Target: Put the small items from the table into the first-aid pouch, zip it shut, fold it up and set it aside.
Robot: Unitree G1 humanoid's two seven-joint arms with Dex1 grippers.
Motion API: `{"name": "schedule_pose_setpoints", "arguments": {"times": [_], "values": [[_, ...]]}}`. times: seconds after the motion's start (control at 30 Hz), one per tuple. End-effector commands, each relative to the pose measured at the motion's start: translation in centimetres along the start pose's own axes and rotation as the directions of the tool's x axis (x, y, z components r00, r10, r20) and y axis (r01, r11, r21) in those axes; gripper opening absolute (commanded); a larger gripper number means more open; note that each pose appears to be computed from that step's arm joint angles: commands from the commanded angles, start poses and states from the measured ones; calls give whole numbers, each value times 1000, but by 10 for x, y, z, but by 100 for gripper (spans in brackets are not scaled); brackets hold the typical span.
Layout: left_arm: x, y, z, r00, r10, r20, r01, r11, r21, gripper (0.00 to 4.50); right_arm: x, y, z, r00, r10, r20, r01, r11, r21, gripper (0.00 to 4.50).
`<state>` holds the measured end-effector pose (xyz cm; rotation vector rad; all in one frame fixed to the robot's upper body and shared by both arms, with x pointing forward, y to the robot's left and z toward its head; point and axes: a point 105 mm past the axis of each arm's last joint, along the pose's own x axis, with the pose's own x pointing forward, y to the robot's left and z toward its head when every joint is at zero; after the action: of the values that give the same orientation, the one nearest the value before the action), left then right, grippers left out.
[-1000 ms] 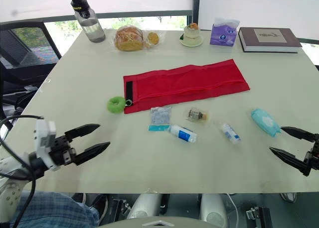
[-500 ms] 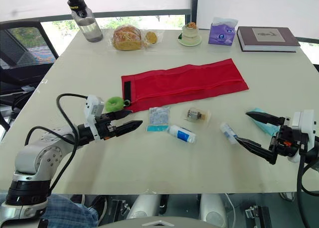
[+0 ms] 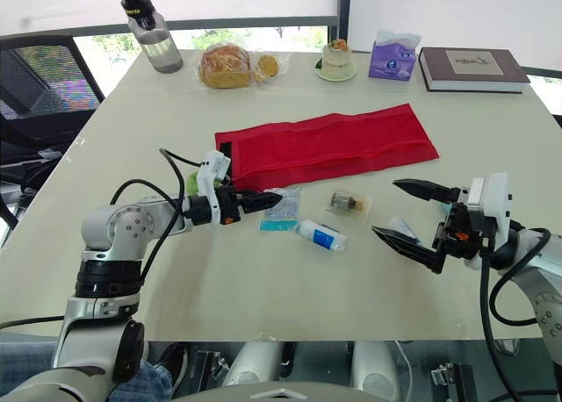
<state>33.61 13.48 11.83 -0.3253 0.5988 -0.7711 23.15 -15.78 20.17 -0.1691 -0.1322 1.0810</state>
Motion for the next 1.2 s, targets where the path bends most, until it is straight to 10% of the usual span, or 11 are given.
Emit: {"name": "schedule_pose_setpoints", "arguments": {"times": [0.03, 0.13, 0.5, 1.2], "values": [[5, -8, -5, 998, -48, -44, 48, 999, -11, 447, 7, 3, 15, 999, 20, 33, -18, 999, -45, 450], [9, -9, -2, 998, -52, -40, 51, 998, -24, 447, 12, 4, 19, 998, 25, 55, -22, 999, -41, 450], [10, -14, -6, 993, -104, -49, 100, 993, -69, 7, 19, 5, 22, 998, 19, 58, -17, 999, -38, 450], [-36, -66, 61, 858, -397, 326, 406, 913, 42, 7, 50, 7, 13, 994, -78, 77, 71, 994, 87, 450]]}}
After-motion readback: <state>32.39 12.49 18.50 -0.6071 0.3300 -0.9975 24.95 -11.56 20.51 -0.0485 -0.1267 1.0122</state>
